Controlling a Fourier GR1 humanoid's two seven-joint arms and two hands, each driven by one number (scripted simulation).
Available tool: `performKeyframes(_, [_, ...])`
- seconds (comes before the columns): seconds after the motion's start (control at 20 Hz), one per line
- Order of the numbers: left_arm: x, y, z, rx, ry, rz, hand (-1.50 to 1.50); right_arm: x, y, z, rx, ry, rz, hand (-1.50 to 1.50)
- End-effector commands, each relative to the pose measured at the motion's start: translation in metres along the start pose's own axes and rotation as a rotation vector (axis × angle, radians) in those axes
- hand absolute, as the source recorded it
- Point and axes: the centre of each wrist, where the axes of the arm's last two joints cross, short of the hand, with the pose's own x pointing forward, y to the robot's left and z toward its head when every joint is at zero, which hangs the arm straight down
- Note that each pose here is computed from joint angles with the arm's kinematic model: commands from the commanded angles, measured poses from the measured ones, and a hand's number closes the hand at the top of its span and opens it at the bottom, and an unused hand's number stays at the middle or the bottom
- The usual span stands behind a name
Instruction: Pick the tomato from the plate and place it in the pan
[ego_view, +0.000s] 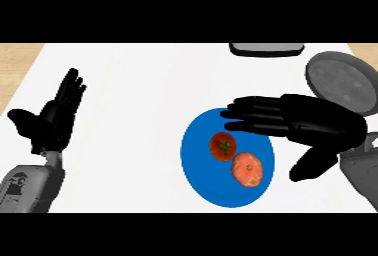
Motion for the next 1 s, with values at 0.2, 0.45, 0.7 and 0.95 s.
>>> performKeyframes(0.2, [-0.005, -0.014, 0.018, 0.007, -0.008, 0.006, 0.0, -0.012, 0.044, -0.021, 0.03, 0.12, 0.034, -1.5])
performKeyframes(0.45, [-0.002, -0.001, 0.006, -0.011, -0.026, 0.003, 0.0, -0.041, 0.033, -0.018, 0.106, 0.092, 0.029, -1.5])
performKeyframes(0.7, [0.008, -0.014, 0.01, 0.002, 0.008, 0.009, 0.0, -0.025, 0.045, -0.041, 0.173, 0.082, 0.058, -1.5])
performKeyframes(0.95, [0.002, 0.006, -0.013, 0.013, -0.008, -0.002, 0.0, -0.016, 0.058, -0.051, 0.16, 0.083, 0.105, -1.5])
